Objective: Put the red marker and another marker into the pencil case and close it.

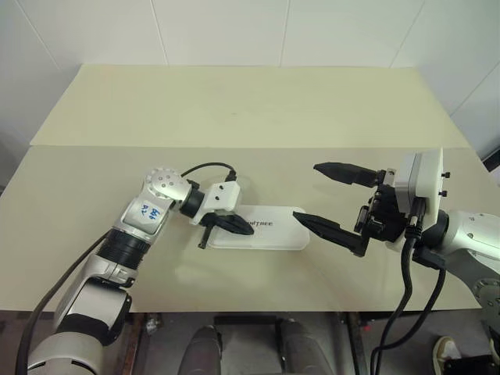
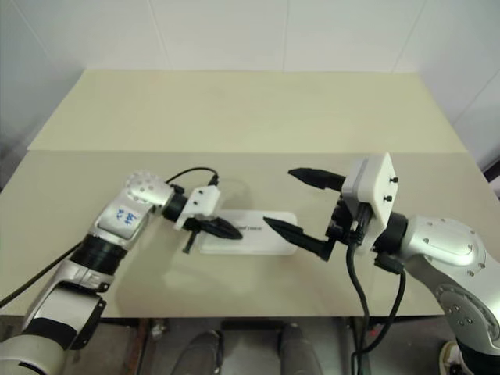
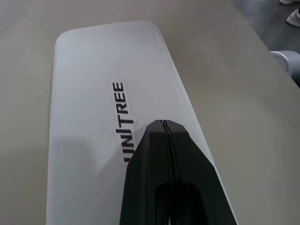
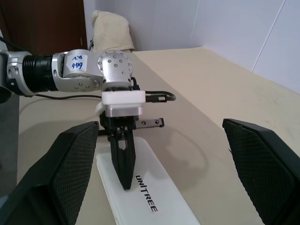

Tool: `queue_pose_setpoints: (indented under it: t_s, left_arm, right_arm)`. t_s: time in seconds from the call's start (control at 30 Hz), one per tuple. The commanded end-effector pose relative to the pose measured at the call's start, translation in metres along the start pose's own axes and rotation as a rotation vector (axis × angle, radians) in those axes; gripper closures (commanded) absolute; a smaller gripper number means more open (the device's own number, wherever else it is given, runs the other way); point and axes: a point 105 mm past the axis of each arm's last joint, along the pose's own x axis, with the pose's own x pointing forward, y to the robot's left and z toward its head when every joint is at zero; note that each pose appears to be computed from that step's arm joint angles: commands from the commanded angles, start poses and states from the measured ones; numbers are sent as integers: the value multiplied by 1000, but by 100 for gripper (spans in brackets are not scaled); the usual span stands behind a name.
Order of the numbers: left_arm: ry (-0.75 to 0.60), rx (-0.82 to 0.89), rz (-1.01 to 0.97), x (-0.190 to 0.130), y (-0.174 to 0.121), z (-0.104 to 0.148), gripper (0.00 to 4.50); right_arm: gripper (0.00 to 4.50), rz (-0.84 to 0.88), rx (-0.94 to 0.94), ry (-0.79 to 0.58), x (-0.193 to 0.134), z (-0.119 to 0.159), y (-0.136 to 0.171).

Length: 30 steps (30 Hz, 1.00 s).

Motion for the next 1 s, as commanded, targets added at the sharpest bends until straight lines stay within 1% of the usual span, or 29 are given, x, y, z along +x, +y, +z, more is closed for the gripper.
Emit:
queue_pose_setpoints:
  t_s: [0.03,0.17,0.23,0.3,0.4,0.57,0.67,0.7,0.73,0.8,0.83,0.9,1.0]
  left_arm:
    - [27,2,26,6,2,1,447]
    - [31,-5,11,6,-5,0,447]
    - [2,-35,18,1,-5,3,447]
    - [-23,-60,35,-10,-3,8,447]
    - [-26,-113,55,-30,-2,7,447]
    - [-70,-152,89,-69,-5,9,447]
    - [-171,-129,62,-88,-16,18,392]
    - [-171,-126,93,-94,-17,13,365]
    - [-164,-129,122,-98,-17,7,322]
    - [-172,-121,167,-106,-18,1,258]
    - [-187,-113,185,-108,-19,2,227]
    - [-208,-89,213,-112,-19,4,152]
    - [-249,-63,276,-117,-14,7,52]
  right_arm:
    - [0,-10,-37,-31,0,8,3]
    - [0,-13,-37,-30,0,8,3]
    - [0,-12,-35,-28,1,7,2]
    - [0,-7,-31,-26,1,6,2]
    - [0,3,-23,-22,0,4,2]
    - [0,18,-9,29,-5,-9,-2]
    - [0,32,-17,62,-10,-16,-5]
    - [0,38,-18,66,-11,-18,-5]
    - [0,47,-18,70,-12,-20,-6]
    - [0,74,-24,89,-14,-24,-6]
    - [0,90,-24,100,-15,-26,-5]
    - [0,105,-32,112,-14,-28,-5]
    - [0,126,-37,106,-12,-33,-7]
